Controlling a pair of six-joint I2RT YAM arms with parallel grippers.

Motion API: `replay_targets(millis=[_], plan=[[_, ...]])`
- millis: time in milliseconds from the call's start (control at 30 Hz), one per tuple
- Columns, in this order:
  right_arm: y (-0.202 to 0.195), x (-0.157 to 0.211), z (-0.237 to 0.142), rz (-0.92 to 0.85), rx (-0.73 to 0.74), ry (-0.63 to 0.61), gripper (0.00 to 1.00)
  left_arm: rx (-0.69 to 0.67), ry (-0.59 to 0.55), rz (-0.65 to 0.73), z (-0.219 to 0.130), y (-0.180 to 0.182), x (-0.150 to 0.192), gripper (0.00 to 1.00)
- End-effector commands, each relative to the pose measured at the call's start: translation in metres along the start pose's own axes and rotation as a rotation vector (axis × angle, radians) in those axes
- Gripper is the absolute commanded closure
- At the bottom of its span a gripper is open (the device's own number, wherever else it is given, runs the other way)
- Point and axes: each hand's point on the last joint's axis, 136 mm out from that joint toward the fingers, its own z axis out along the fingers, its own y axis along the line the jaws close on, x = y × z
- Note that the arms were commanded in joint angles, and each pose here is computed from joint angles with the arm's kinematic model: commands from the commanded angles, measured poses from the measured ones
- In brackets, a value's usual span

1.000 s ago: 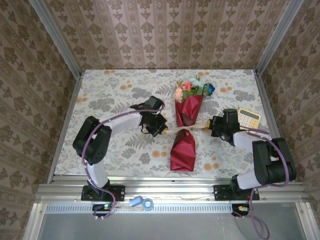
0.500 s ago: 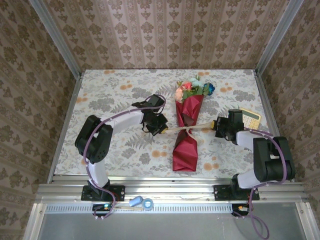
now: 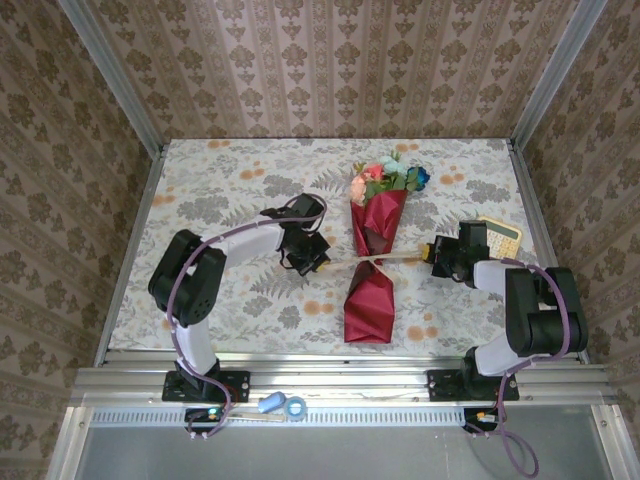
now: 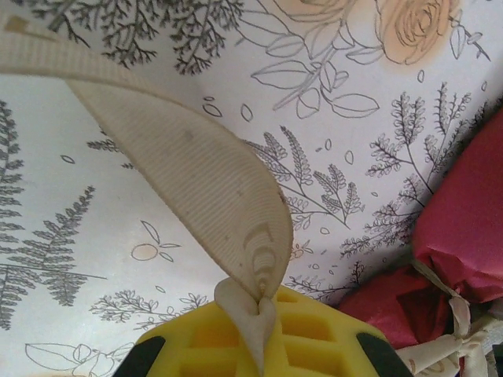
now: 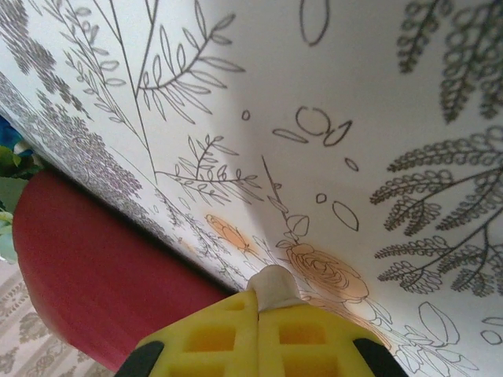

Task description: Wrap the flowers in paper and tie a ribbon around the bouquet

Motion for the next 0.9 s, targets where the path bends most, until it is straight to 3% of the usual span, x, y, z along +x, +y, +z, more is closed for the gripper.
replay_targets(millis=[0,867], plan=[[0.017,-0.019,0.000,-0.017,-0.040,-0.073,1.00,-0.039,-0.006,0.000,-0.007,0.014,-0.003,1.00],[0.043,-0.044,0.003,0.041,-0.090,-0.118,1.00,-0.044,-0.023,-0.103,-0.009,0.045,-0.007,1.00]])
